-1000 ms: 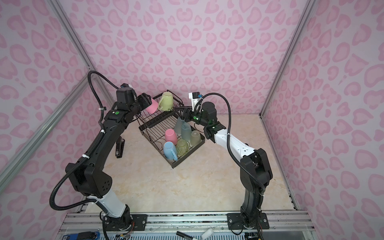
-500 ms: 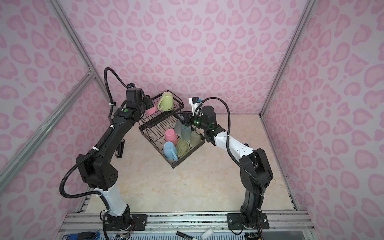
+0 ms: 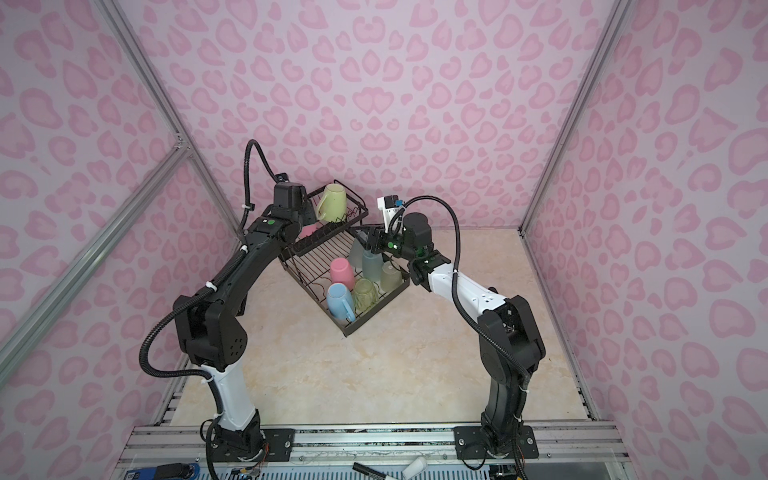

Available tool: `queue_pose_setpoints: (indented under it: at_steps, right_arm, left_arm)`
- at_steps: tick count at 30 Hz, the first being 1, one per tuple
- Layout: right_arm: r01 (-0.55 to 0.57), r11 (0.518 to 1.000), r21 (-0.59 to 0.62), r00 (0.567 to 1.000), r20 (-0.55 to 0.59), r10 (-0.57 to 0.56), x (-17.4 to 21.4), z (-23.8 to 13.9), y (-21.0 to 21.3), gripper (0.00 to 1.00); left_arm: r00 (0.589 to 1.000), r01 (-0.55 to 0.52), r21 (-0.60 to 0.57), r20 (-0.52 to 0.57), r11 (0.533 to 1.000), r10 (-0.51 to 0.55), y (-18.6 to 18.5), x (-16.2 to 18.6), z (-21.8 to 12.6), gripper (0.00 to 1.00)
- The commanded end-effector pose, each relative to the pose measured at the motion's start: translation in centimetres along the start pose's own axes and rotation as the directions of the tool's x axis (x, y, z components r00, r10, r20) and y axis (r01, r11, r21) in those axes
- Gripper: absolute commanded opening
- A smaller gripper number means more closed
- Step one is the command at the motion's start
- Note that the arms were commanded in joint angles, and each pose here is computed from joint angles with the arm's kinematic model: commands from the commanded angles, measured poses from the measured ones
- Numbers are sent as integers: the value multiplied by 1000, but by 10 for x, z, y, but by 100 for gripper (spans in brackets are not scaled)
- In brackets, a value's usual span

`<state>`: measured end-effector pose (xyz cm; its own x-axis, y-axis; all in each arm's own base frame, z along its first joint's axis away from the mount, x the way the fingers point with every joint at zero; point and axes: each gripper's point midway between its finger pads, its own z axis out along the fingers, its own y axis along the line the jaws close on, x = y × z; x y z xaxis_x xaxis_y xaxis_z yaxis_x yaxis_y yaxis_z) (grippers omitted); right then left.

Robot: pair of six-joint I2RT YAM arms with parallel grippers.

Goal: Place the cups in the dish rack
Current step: 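Lower the pink cup onto the upper tier beside the lime mug with the left gripper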

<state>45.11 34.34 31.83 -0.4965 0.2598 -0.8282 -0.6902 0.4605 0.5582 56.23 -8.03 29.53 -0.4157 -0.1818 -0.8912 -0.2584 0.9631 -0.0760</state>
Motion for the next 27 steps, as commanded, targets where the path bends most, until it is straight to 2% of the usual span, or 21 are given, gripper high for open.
queue_pose_setpoints:
  at_steps: [1,12,22,27]
  right_arm:
    - [8,1000,-16,1000,6,-7,2,2,-3,51]
    - [0,1000,-19,1000,14,1,4,2,-7,51]
    - [2,1000,-19,1000,28,-1,2,-4,-7,51]
    - [2,999,-35,999,35,-1,1,-7,-6,52]
  left_arm:
    - [999,9,-14,39,1000,-9,-1,-5,3,58]
    - [1000,-17,-42,22,999,18,-3,13,0,66]
    - [999,-23,-41,43,999,25,-4,6,-12,89]
    - [998,-22,-33,64,999,24,-3,-9,-23,96]
